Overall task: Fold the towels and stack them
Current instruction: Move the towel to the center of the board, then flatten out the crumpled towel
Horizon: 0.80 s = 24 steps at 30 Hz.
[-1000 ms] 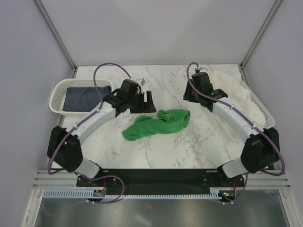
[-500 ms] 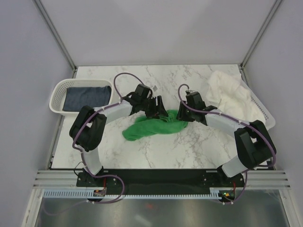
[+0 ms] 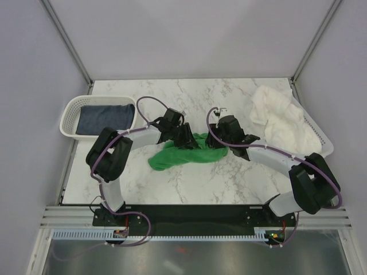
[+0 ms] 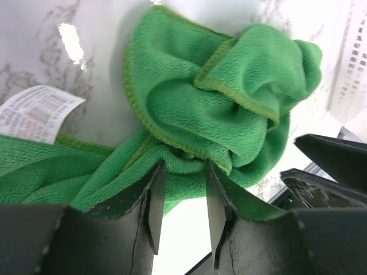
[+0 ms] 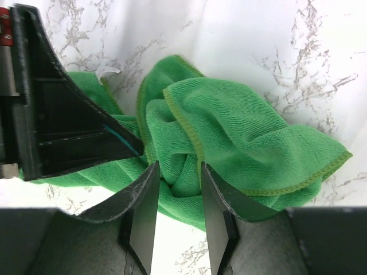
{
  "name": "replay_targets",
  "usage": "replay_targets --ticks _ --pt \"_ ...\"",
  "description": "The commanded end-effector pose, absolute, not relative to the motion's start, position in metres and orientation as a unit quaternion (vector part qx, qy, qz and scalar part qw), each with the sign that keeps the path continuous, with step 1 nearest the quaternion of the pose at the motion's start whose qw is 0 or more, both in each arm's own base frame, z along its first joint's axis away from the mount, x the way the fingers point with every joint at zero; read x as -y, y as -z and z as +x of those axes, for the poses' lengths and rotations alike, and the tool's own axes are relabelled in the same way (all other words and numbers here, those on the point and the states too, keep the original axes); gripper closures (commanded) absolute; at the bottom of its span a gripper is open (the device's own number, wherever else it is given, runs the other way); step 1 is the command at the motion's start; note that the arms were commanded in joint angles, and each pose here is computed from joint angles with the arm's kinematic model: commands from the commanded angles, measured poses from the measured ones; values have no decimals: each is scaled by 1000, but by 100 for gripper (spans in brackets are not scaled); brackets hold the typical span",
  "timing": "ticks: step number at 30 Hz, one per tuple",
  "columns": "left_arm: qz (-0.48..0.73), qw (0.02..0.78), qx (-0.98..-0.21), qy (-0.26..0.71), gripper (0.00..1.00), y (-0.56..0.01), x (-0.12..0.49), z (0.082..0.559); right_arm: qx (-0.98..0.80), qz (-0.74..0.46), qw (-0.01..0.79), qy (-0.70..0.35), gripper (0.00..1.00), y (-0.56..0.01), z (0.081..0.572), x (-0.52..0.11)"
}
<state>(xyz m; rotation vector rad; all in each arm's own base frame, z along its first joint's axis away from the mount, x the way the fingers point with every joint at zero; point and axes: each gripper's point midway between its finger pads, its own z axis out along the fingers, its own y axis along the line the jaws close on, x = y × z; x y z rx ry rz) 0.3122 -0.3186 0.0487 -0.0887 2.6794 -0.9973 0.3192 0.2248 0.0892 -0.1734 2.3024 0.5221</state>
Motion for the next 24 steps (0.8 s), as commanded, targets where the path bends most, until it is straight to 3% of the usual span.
replay_targets --ticks 1,17,20,22,23,24 --pt "-53 156 -928 335 59 -49 315 316 -892 -66 413 -173 57 -102 336 -226" --pt "-60 162 -928 330 59 -50 309 312 -906 -50 396 -142 58 -65 344 -229" --pt "-63 163 -928 328 59 -50 308 311 -903 -46 407 -130 68 -67 349 -225" --pt "-64 167 -927 331 59 -54 308 312 -901 -50 414 -118 94 -73 351 -222" --pt "-64 172 -926 329 57 -56 307 314 -895 -51 427 -120 100 -87 358 -224" --pt "-62 184 -921 337 54 -67 308 316 -897 -56 424 -113 100 -91 356 -222"
